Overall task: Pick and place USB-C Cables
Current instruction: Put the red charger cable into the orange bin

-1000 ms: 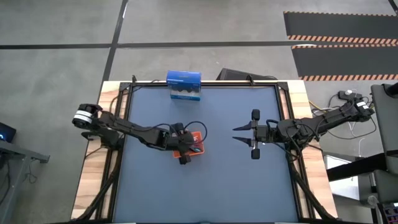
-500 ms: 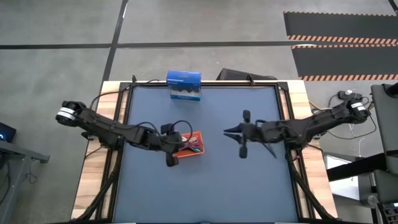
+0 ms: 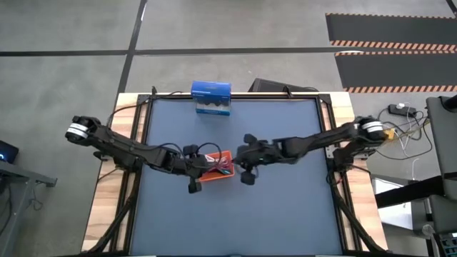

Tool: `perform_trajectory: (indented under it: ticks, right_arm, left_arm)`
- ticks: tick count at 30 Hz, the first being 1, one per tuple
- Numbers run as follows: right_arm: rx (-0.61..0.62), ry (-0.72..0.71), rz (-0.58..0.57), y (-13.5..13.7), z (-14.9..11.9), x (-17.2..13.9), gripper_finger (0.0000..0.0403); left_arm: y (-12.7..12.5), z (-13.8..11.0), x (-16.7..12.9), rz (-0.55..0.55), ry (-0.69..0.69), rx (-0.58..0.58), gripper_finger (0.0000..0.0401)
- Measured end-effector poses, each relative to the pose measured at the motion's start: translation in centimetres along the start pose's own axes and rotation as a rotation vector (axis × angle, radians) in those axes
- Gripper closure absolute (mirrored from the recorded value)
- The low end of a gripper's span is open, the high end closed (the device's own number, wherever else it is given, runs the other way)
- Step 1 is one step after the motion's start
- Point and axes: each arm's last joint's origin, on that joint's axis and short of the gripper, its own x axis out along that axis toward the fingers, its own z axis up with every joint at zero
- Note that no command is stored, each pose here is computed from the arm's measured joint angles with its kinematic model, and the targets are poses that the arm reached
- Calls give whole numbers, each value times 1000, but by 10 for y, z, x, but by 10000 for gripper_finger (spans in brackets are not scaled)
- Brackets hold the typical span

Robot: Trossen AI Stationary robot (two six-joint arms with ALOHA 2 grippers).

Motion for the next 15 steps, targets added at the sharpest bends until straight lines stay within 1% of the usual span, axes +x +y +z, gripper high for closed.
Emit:
perform_trajectory:
  ticks: [4,8,11,15]
  right_arm:
    - [47,102,-27,-4,8,25,394]
    - [60,204,-46,-4,6,45,394]
    - [57,236,-38,-2,4,55,394]
    - [74,245,-29,-2,4,67,394]
  left_arm:
    - [-1,-3,8,9,30,8,401]
    - [-3,-6,16,19,61,17,401]
    - [-3,-8,21,27,77,22,401]
    - [-4,-10,25,37,88,25,401]
